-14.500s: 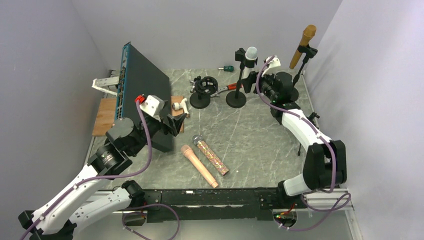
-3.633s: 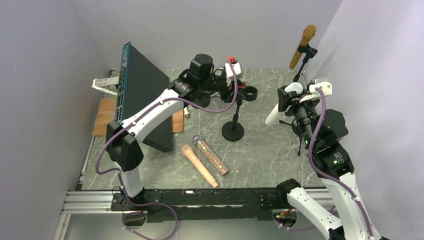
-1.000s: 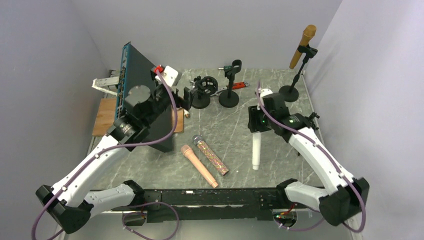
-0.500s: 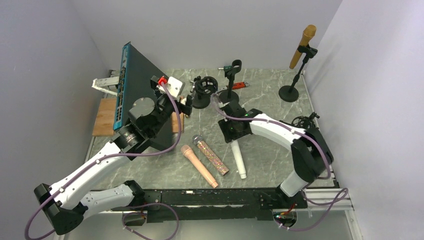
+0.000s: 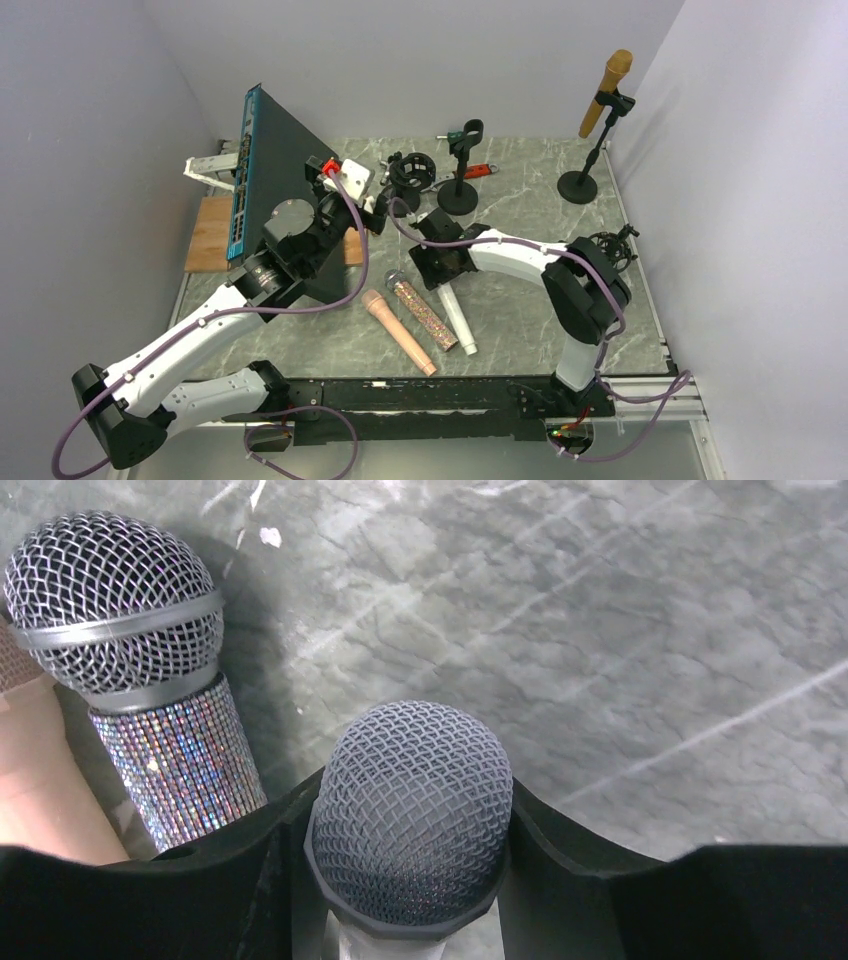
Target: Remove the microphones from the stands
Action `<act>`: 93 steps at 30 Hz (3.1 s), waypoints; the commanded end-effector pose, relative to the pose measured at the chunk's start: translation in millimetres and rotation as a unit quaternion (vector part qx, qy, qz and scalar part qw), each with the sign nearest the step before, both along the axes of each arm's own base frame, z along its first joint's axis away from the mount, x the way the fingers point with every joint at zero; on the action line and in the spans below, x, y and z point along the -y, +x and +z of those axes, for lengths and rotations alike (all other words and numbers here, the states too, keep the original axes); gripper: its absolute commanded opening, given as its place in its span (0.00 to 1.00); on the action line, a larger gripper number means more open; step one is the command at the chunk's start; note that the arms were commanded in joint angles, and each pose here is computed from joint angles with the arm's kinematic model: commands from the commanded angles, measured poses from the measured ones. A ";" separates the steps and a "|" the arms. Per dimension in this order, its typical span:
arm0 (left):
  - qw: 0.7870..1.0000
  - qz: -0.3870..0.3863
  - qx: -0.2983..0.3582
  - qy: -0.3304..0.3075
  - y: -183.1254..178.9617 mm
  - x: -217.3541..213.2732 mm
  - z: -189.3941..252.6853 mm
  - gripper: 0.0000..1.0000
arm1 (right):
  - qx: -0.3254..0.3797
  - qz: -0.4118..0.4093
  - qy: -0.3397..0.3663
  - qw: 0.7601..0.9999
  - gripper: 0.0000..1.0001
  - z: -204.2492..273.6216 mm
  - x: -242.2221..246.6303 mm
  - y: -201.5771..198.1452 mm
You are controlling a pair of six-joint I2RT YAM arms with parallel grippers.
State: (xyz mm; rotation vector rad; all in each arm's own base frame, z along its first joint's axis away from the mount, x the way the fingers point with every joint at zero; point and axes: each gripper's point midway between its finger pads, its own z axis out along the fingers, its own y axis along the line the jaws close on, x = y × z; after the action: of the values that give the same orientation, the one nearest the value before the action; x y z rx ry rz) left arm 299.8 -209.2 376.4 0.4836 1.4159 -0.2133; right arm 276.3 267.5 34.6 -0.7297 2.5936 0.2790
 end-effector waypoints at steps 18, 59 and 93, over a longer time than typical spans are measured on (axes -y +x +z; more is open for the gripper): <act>1.000 0.004 0.021 0.005 5.7 3.7 4.4 0.99 | 0.052 -0.029 0.017 0.998 0.57 -1.6 -26.4 15.0; 1.000 0.008 0.026 0.002 3.3 -0.6 8.9 0.99 | 0.224 -0.112 0.165 0.954 0.76 151.0 6.9 14.6; 1.000 0.001 0.030 -0.001 -1.5 2.4 11.5 0.99 | 0.563 -0.411 -0.010 0.717 1.00 408.9 255.8 57.8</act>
State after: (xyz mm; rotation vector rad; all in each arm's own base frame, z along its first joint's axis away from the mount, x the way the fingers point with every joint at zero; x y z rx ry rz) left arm 302.6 -214.4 370.1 0.5183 1.4046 -0.1775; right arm 326.9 41.4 405.4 0.2211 1.5419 -0.3827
